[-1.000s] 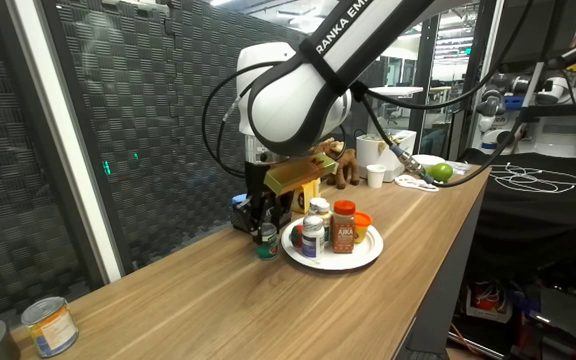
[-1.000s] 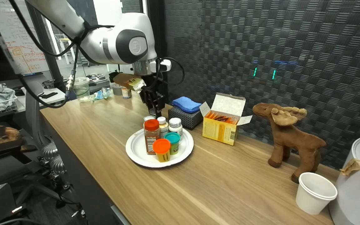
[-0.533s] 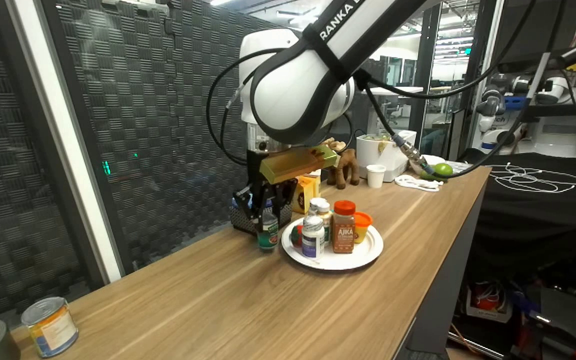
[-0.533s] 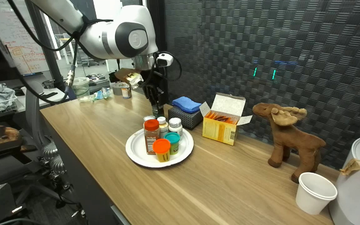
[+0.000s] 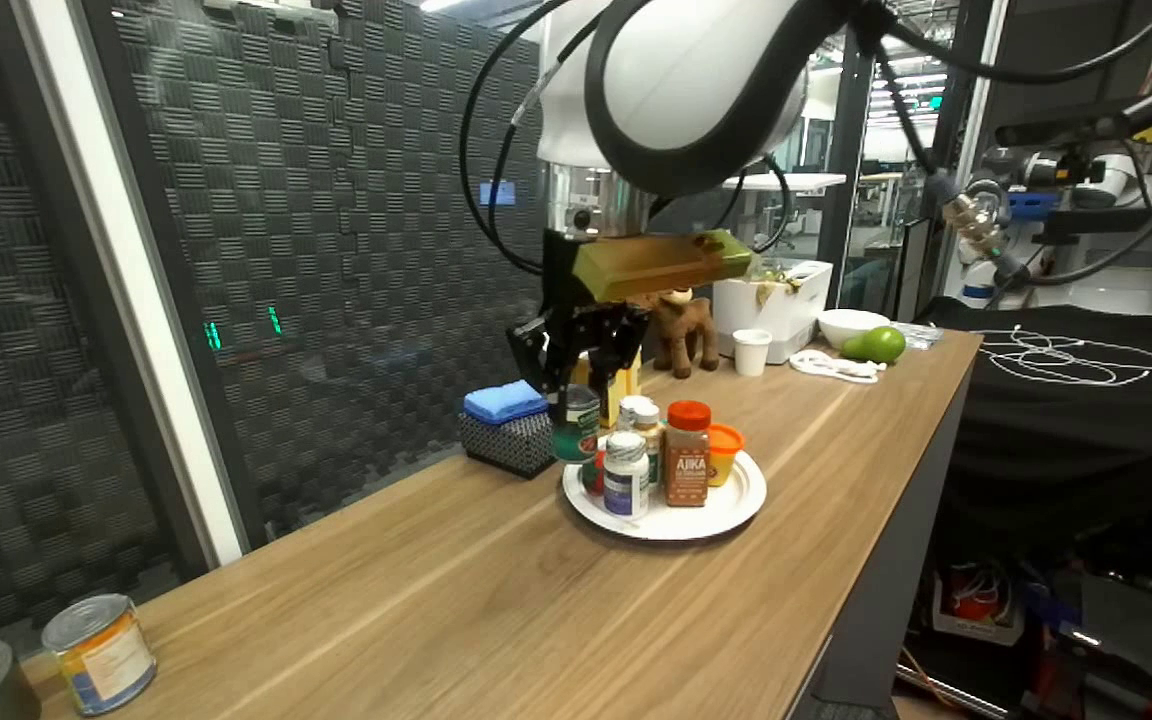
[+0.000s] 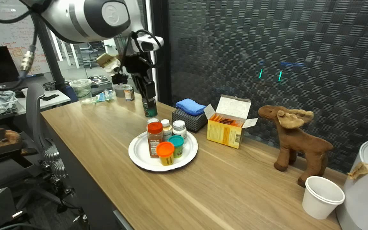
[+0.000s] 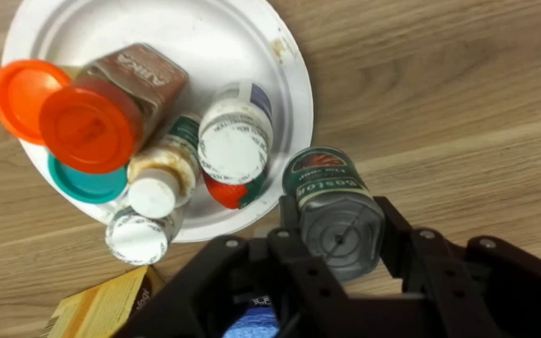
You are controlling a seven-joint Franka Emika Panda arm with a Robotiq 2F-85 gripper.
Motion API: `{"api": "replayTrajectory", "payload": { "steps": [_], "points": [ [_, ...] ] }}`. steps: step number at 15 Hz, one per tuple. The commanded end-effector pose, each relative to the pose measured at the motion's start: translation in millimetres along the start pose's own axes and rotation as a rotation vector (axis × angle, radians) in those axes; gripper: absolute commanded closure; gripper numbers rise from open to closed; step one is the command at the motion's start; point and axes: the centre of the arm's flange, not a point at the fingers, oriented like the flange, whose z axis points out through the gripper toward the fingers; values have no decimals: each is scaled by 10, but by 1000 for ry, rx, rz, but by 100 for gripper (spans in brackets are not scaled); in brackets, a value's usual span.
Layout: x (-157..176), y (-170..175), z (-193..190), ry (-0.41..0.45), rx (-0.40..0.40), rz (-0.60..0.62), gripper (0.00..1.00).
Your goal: Put the plush toy and all the containers on the white plate
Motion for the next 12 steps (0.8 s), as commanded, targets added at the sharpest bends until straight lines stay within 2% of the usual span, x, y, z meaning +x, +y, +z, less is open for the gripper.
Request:
{"api": "replayTrajectory", "payload": {
  "steps": [1,7,9,12],
  "points": [
    [-580,158,-307,22,25,48,82],
    [-1039,295,-390,46,18,104,82],
    [-1106,263,-316,78,11,141,82],
    [-1039,216,-134,112,22,195,82]
  ]
}}
